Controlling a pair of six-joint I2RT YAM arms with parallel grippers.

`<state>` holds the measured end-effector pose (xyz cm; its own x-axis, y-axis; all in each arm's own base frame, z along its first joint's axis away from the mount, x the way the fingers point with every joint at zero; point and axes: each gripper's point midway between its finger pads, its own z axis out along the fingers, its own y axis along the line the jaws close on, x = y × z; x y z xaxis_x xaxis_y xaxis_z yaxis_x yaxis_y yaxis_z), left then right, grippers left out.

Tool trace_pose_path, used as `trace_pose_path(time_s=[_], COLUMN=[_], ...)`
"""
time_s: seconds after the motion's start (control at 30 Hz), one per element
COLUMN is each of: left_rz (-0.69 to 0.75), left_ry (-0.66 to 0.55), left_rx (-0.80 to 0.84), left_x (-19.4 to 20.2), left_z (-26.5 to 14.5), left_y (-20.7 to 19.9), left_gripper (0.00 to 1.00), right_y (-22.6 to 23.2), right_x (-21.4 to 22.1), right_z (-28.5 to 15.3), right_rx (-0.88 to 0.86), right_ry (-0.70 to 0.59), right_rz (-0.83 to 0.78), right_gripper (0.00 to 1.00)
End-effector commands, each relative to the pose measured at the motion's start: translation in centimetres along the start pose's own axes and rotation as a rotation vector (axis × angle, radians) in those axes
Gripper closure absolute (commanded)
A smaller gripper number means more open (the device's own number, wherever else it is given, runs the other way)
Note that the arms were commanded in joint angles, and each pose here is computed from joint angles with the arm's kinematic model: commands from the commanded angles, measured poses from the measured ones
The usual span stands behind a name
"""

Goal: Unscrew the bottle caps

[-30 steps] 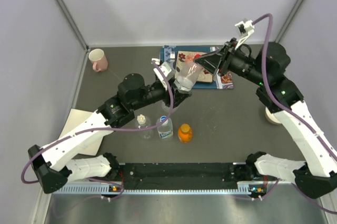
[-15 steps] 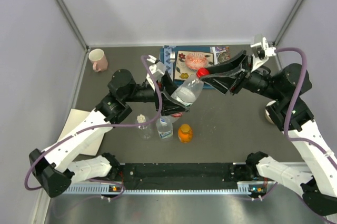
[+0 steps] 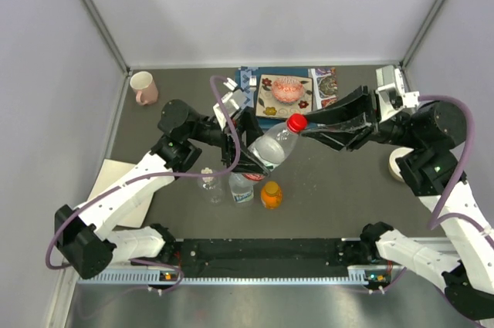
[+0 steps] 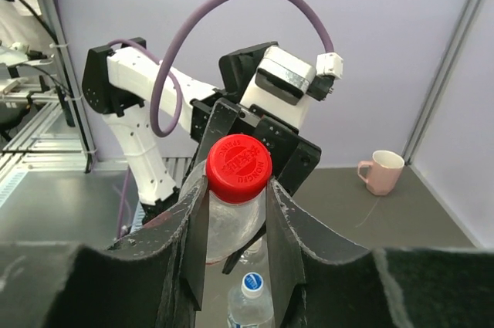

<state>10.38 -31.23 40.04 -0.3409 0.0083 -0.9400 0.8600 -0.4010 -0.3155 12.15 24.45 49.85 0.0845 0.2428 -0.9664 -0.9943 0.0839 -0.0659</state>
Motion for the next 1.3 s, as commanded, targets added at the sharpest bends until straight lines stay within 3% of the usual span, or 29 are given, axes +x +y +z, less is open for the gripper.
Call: trace_pose_path(time_s=[0.0,0.03,0.1,0.13,0.23,0.27,0.5,0.63,0.7,0.73,0.87,0.97,1.27], left_rz=[0.077,0.144,0.078,0.138,0.175,0.184,0.294,0.366,0.400,0.415,0.448,0.469,0.514], left_ry=[-0.049,-0.049,-0.045,-0.048,-0.063,-0.062,-0.041,-0.037,-0.027,-0.033,-0.055,-0.051,0.004], left_rx=[-0.019,-0.040,-0.175,-0.226,-0.412,-0.446,-0.692,-0.925,-0.984,-1.091,-1.216,-1.304,-1.363], left_x=[-2.2,-2.7,-2.1,-2.6,-2.8,-2.9,-2.8,-3.3,-3.2,-3.6,-3.9,-4.0,-3.0], left_z=[0.1,0.1,-0.3,-0.5,-1.7,-2.0,-3.0,-4.7,-4.8,-6.1,-6.9,-7.4,-6.3], left_y=[-0.4,0.0,2.4,2.9,5.5,6.0,8.4,10.5,10.7,11.5,12.1,12.3,12.7], left_gripper=[0.55,0.56,0.56,0.56,0.57,0.57,0.57,0.58,0.59,0.59,0.59,0.59,0.60], right_y=[1.6,0.6,0.2,-0.2,-1.6,-1.8,-6.1,-9.0,-9.8,-10.7,-12.3,-13.2,-13.8], right_x=[1.0,0.7,0.3,-0.1,-1.1,-1.7,-2.8,-2.8,-1.8,-1.4,0.6,1.9,2.3], right_z=[-0.3,-0.3,-0.4,-0.5,-0.8,-0.9,-1.6,-1.9,-1.8,-1.6,-1.7,-1.7,-0.2], right_rx=[-0.078,-0.018,0.029,0.061,0.170,0.192,0.454,0.608,0.658,0.688,0.779,0.833,0.841], right_ry=[0.053,0.041,0.035,0.027,0.008,-0.002,-0.066,-0.103,-0.087,-0.085,-0.056,-0.041,-0.040], right_rz=[0.011,0.013,0.033,0.036,0.050,0.050,0.179,0.313,0.412,0.457,0.534,0.571,0.586], right_gripper=[1.00,1.00,0.74,0.34,0.04,0.01,0.01,0.01,0.01,0.01,0.01,0.03,0.07])
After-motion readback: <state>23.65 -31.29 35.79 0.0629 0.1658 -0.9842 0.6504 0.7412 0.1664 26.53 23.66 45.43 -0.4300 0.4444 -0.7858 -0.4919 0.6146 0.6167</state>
